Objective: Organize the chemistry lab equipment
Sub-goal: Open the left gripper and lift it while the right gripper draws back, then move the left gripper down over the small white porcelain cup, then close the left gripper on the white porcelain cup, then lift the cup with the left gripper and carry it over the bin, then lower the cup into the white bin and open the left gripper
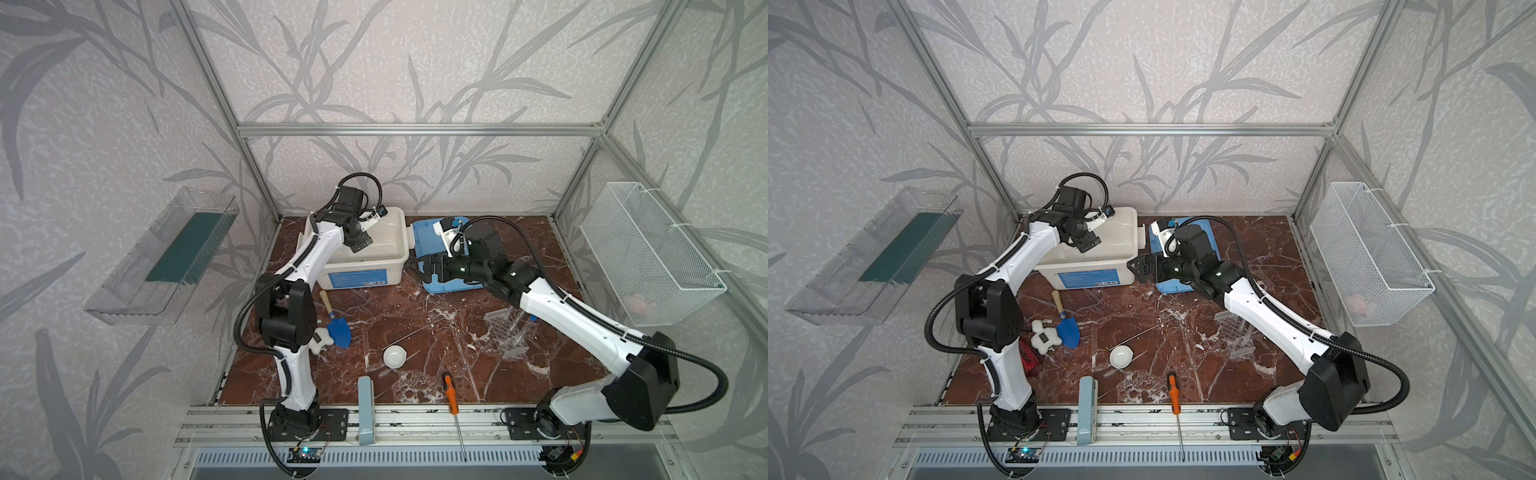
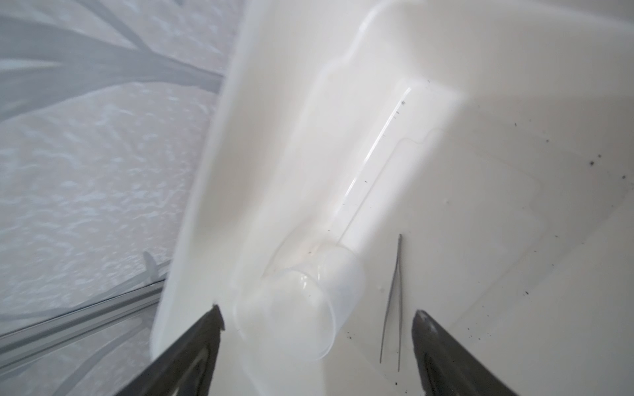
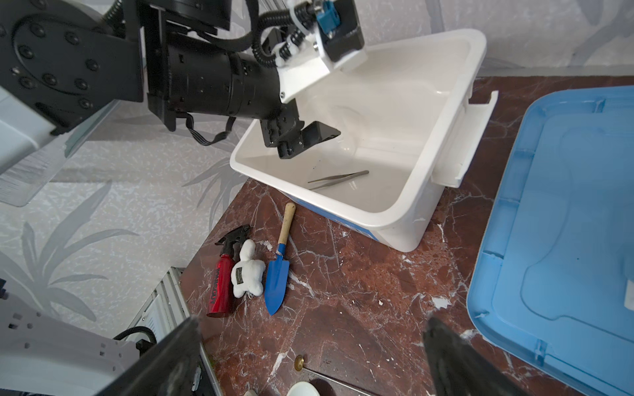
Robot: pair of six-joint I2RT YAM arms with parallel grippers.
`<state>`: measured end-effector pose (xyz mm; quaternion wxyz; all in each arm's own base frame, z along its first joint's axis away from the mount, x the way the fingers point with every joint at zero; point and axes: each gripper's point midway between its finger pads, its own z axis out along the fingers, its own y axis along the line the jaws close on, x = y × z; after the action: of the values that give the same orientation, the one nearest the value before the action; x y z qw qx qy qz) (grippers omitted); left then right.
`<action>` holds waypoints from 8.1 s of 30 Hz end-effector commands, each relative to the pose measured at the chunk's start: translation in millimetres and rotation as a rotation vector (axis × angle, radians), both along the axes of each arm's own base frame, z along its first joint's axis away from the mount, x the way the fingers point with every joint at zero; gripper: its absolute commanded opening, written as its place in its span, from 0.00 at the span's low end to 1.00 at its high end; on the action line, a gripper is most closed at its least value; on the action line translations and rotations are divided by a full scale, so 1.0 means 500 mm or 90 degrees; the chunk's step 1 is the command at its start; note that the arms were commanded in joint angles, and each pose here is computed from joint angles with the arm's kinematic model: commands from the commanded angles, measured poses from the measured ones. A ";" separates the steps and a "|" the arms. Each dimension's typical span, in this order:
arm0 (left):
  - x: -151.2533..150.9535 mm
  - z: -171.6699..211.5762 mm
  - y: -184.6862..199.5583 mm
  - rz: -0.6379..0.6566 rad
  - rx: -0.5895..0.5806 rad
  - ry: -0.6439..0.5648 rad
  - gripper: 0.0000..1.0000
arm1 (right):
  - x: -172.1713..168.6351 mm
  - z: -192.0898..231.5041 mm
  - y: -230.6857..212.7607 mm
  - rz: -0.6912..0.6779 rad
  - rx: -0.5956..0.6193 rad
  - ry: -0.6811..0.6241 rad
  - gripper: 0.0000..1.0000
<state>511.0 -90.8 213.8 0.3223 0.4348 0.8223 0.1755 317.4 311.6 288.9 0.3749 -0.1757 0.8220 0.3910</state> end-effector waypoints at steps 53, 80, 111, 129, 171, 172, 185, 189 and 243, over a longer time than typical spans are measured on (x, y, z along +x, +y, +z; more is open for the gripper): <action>-0.664 -0.314 -0.231 0.356 -0.320 0.399 0.93 | -0.234 -0.271 -0.218 -0.002 -0.193 0.137 0.99; -0.674 -0.389 -0.260 0.370 -0.336 0.433 0.90 | -0.228 -0.303 -0.220 -0.003 -0.213 0.144 0.99; -0.676 -0.375 -0.269 0.379 -0.308 0.399 0.76 | -0.230 -0.325 -0.220 0.003 -0.223 0.149 0.99; -0.693 -0.380 -0.267 0.381 -0.276 0.392 0.78 | -0.234 -0.326 -0.223 0.000 -0.221 0.153 0.99; -0.497 0.049 -0.197 0.330 -0.467 0.188 0.47 | -0.109 -0.053 -0.151 -0.062 -0.065 -0.012 0.99; -0.474 0.067 -0.189 0.335 -0.475 0.181 0.47 | -0.097 -0.041 -0.142 -0.066 -0.055 -0.015 0.99; -0.169 0.050 -0.182 0.419 -0.455 0.202 0.43 | 0.025 0.048 -0.032 -0.057 0.035 -0.025 0.99; -0.100 -0.009 -0.188 0.442 -0.441 0.211 0.43 | 0.048 0.034 -0.018 -0.064 0.035 -0.016 0.99; -0.008 -0.343 -0.190 0.528 -0.494 0.301 0.67 | 0.081 -0.091 0.008 -0.062 0.024 0.063 0.99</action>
<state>511.0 -193.2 36.0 0.1703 -0.0432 0.9747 -0.1382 355.7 315.7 240.5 0.3529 -0.1081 0.8420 0.3934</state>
